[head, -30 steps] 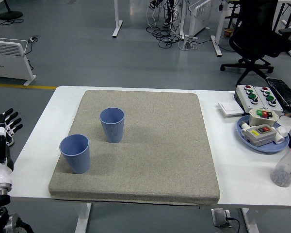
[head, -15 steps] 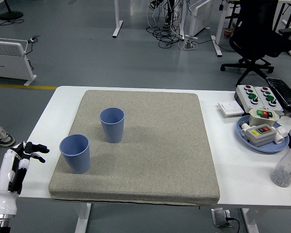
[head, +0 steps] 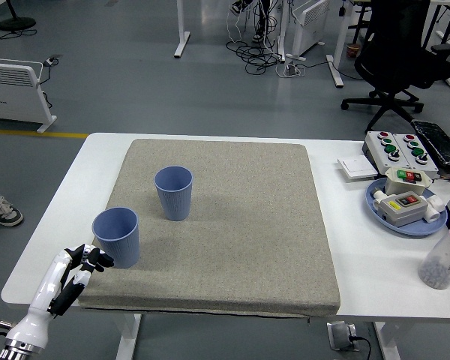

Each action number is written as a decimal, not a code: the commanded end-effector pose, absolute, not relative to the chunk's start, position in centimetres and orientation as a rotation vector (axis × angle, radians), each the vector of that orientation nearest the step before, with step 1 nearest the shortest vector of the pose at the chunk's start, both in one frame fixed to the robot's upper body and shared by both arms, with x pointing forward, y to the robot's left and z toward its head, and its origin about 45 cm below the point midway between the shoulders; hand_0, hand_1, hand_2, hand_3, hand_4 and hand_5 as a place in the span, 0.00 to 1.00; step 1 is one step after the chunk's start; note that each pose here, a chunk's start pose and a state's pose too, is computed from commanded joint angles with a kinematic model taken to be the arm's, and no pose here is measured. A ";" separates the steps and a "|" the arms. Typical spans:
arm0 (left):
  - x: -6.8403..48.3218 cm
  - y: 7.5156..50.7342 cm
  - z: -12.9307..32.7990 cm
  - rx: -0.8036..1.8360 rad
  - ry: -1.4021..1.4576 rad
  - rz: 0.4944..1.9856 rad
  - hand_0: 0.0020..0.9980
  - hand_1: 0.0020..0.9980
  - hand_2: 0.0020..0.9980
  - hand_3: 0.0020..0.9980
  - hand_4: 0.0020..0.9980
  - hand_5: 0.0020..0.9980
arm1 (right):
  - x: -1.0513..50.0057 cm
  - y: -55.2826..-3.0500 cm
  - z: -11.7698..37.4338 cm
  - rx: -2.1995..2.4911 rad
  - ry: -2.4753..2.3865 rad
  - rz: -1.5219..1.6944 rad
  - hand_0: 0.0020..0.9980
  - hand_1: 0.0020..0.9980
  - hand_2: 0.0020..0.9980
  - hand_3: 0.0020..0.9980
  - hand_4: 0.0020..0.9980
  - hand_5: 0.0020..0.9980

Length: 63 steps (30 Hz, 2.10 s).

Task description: Push cup pick cup insert cup

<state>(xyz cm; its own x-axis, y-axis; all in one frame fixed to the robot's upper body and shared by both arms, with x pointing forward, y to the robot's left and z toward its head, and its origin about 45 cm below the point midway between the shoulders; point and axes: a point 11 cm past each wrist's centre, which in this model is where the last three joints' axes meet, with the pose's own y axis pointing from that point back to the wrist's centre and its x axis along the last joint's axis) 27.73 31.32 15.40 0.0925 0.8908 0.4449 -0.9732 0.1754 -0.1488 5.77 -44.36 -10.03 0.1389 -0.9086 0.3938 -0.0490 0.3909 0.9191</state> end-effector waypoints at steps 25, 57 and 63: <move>30.2 30.3 13.4 0.358 -0.504 1.294 0.57 0.59 0.54 0.47 0.56 1.00 | 6.0 -44.3 -10.0 0.991 -1.285 -0.797 0.73 0.67 0.71 0.60 0.17 0.39; 34.6 30.2 13.1 0.399 -0.493 1.300 0.63 0.63 0.57 0.48 0.58 1.00 | 6.6 -44.2 -10.0 1.000 -1.287 -0.793 0.73 0.67 0.71 0.60 0.16 0.39; 35.1 29.6 12.7 0.398 -0.466 1.304 0.63 0.64 0.59 0.49 0.58 1.00 | 6.7 -44.2 -10.0 1.002 -1.285 -0.792 0.73 0.67 0.71 0.60 0.16 0.39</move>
<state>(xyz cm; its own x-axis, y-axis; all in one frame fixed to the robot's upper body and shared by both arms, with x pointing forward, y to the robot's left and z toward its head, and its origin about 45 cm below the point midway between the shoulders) 35.15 29.64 12.70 0.1960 0.8197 0.5382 -0.9752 0.2203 0.0196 6.66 -44.17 -9.96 0.1402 -0.9102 0.3896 -0.0613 0.3848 0.9210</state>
